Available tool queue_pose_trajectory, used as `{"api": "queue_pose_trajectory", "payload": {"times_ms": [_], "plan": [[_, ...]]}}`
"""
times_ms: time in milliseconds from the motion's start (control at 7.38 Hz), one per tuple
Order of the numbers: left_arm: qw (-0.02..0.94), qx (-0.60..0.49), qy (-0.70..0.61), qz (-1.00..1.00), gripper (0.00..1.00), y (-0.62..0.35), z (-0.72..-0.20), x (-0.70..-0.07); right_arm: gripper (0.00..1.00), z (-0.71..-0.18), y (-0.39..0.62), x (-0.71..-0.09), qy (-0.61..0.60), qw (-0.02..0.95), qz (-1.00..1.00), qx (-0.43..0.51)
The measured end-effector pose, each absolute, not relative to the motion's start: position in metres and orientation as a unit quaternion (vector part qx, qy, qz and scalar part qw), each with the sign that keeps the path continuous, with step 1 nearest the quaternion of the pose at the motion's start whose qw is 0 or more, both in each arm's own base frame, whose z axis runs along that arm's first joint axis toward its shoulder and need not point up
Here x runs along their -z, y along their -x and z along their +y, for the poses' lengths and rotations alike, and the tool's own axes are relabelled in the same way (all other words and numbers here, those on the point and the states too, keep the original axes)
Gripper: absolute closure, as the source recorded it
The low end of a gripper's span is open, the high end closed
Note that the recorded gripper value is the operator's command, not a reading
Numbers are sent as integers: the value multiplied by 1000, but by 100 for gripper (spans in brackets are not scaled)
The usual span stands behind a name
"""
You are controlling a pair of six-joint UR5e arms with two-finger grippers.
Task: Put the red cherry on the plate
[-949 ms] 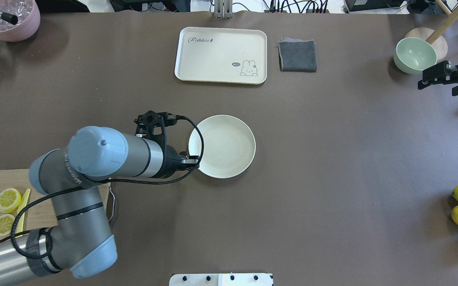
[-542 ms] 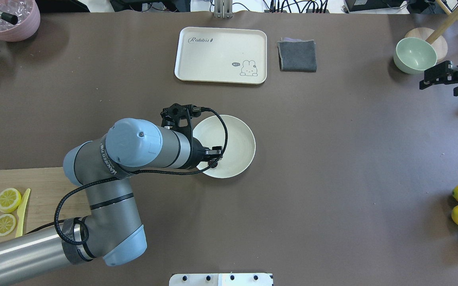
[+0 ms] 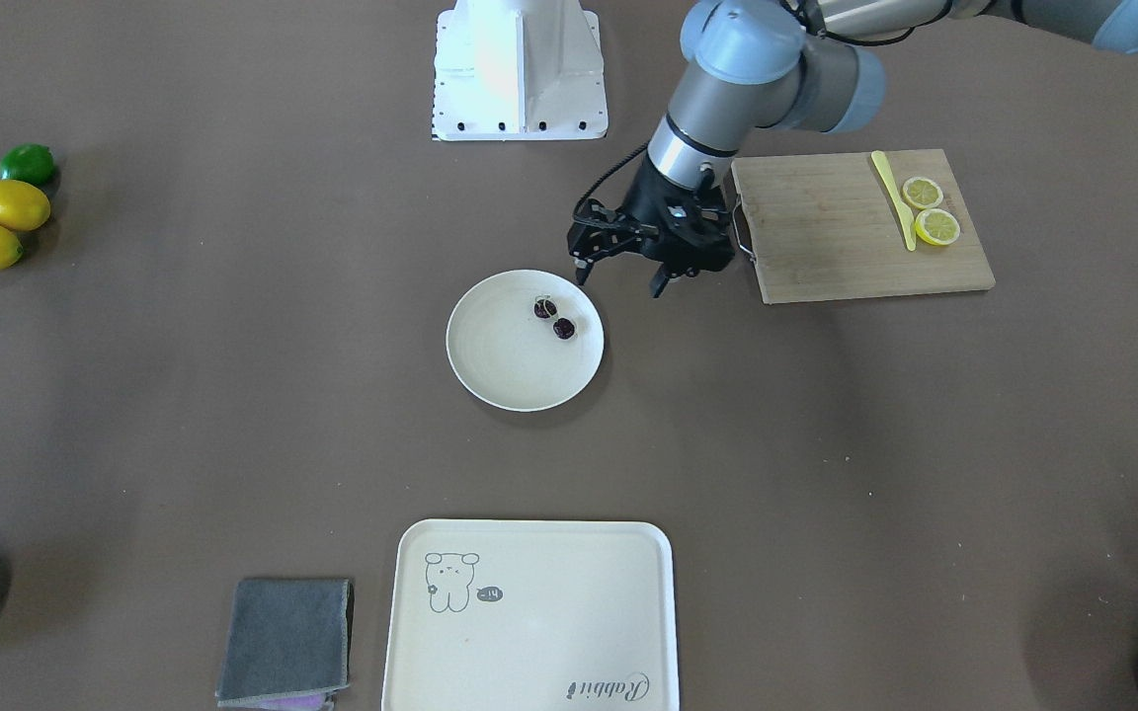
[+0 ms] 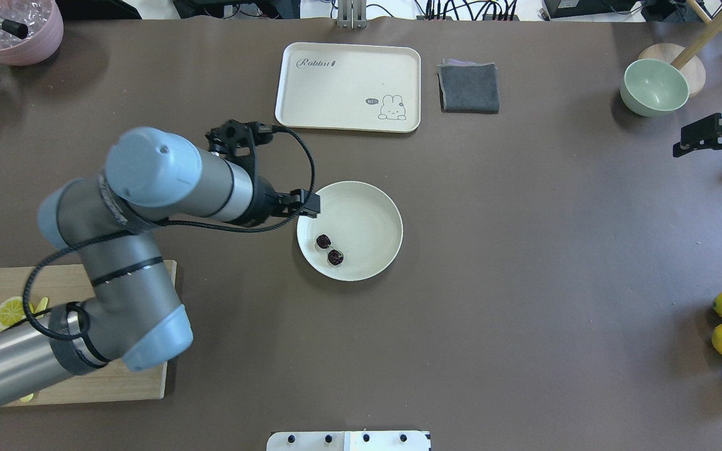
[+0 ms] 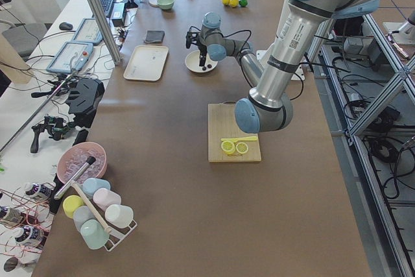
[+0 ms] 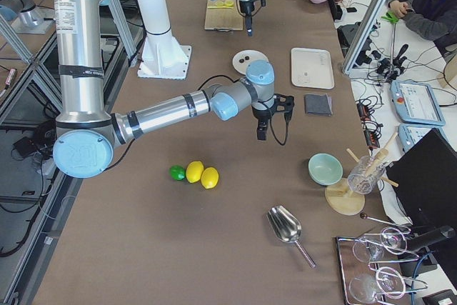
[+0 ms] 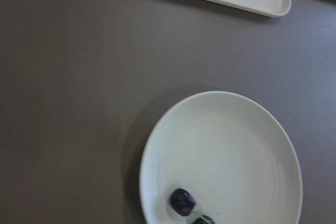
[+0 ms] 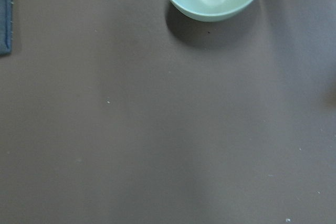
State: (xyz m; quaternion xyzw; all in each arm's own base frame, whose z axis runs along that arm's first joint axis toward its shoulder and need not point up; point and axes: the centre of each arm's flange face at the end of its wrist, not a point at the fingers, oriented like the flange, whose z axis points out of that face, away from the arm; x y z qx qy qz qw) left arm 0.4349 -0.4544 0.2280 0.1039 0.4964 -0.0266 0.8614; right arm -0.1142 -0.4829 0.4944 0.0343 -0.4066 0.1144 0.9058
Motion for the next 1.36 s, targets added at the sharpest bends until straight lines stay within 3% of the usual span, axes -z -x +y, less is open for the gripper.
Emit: {"api": "queue_pose_trajectory", "payload": {"times_ms": [271, 678, 949, 1356], "plan": [[909, -27, -114, 401, 2, -330, -494, -246, 0, -463, 88, -532, -30, 918, -386, -81], [943, -150, -103, 278, 2, -141, -559, -304, 0, -457, -14, -578, -17, 947, -313, 65], [952, -160, -58, 253, 2, -44, -557, -392, 0, -449, -58, -591, 20, 951, -294, 93], [943, -81, -61, 317, 2, 53, -512, -543, 0, -437, -74, -618, 51, 949, -302, 74]]}}
